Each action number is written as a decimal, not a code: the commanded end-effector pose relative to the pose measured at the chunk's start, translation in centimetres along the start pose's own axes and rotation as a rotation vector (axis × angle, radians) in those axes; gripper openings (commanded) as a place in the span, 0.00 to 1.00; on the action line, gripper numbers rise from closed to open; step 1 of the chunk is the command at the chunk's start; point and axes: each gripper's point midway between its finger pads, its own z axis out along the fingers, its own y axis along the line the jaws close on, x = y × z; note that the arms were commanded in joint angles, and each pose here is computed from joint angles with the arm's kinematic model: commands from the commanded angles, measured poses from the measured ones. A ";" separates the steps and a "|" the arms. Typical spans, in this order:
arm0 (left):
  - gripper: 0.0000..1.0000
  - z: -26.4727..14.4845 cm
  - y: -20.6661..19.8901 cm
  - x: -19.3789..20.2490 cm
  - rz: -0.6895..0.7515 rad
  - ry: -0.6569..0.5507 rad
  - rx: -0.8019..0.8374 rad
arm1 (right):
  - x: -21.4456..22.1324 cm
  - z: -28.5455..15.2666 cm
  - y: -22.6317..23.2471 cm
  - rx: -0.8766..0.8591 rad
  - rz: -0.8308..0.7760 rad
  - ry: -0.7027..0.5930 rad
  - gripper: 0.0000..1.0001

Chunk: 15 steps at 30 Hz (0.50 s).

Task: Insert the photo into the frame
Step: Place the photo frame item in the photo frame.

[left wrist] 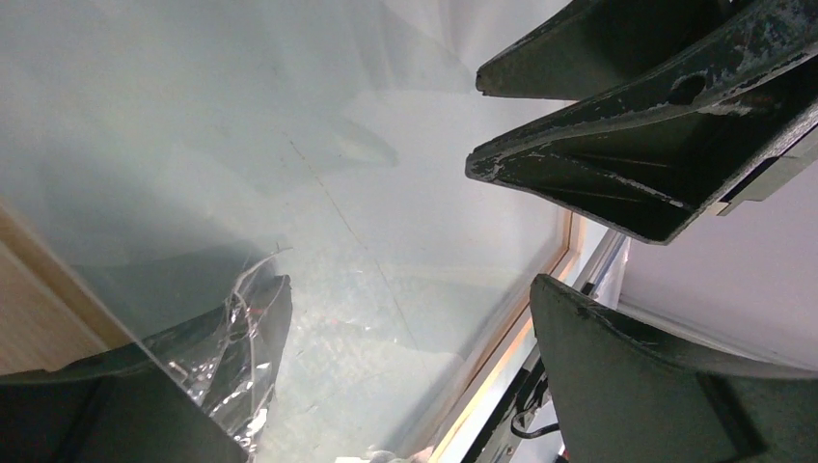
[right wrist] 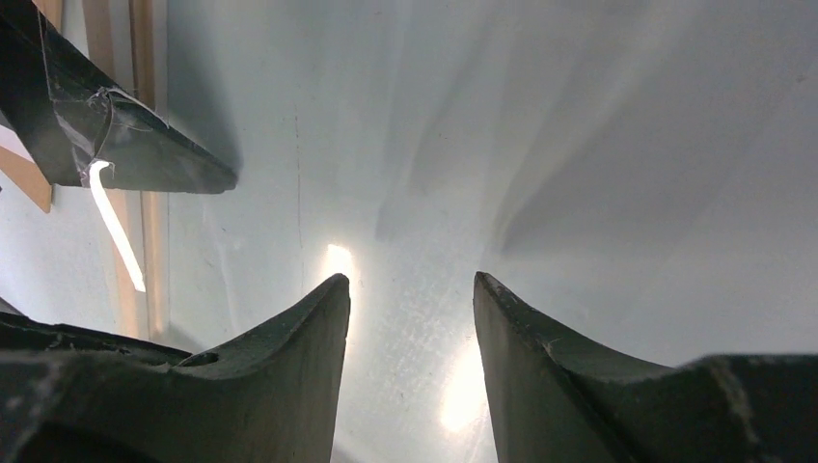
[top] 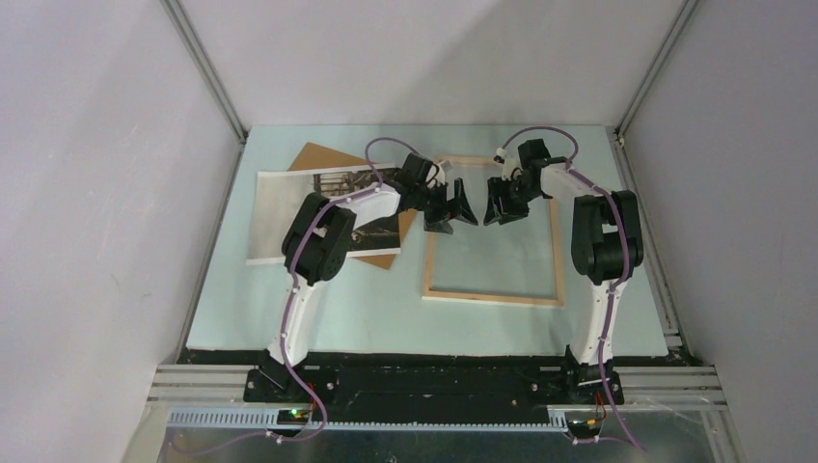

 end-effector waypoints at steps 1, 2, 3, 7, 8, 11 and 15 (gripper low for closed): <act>1.00 -2.5 -1.1 -1.6 0.074 -0.063 -0.018 | 0.2 0.4 -1.0 0.019 0.003 0.005 0.54; 1.00 -2.6 -1.1 -1.6 0.074 -0.062 -0.021 | 0.3 0.4 -1.0 0.018 0.005 0.005 0.54; 1.00 -2.7 -1.0 -1.7 0.074 -0.065 -0.024 | 0.2 0.4 -1.1 0.018 0.004 0.004 0.54; 1.00 -3.3 -0.8 -1.8 0.076 -0.069 -0.033 | 0.2 0.4 -1.0 0.015 0.004 0.005 0.54; 1.00 -3.6 -0.8 -1.9 0.076 -0.070 -0.036 | 0.2 0.4 -1.0 0.015 0.003 0.005 0.54; 1.00 -4.2 -0.6 -2.2 0.078 -0.077 -0.048 | 0.2 0.4 -1.0 0.016 0.003 0.005 0.54; 1.00 -4.8 -0.3 -2.4 0.077 -0.086 -0.059 | 0.3 0.4 -1.0 0.018 0.003 0.006 0.54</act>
